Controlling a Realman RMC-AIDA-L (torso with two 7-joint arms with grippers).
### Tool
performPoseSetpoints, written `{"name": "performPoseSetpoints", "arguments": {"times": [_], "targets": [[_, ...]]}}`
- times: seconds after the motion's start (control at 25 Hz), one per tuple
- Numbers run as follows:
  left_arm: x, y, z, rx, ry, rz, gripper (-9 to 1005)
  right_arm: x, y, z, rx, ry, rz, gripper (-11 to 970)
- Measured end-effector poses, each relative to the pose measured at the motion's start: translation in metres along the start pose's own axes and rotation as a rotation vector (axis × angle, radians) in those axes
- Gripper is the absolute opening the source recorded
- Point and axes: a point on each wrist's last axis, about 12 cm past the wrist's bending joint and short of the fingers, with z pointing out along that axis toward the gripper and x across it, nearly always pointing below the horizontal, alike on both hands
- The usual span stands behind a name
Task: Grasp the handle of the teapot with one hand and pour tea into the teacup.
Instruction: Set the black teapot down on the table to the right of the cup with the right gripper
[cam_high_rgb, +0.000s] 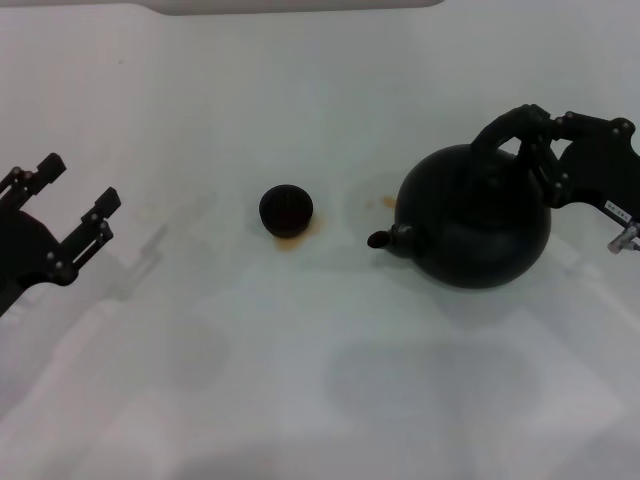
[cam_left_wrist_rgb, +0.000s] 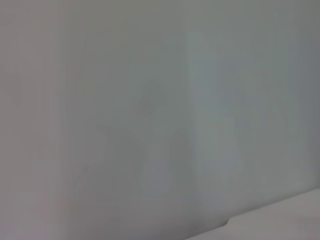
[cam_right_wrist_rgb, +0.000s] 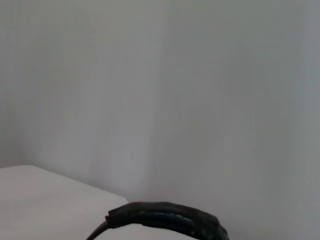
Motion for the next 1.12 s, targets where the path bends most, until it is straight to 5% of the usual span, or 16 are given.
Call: {"name": "performPoseSetpoints", "arguments": {"times": [0.92, 1.12], "targets": [[-0.0016, -0.0026, -0.0002, 0.018, -0.015, 0.0, 696, 0.0046, -0.003, -0.0037, 0.025, 0.012, 0.003, 107], [-0.0018, -0.0027, -0.0012, 0.018, -0.016, 0.001, 696, 0.0057, -0.0025, -0.0052, 0.027, 0.016, 0.005, 208]]}}
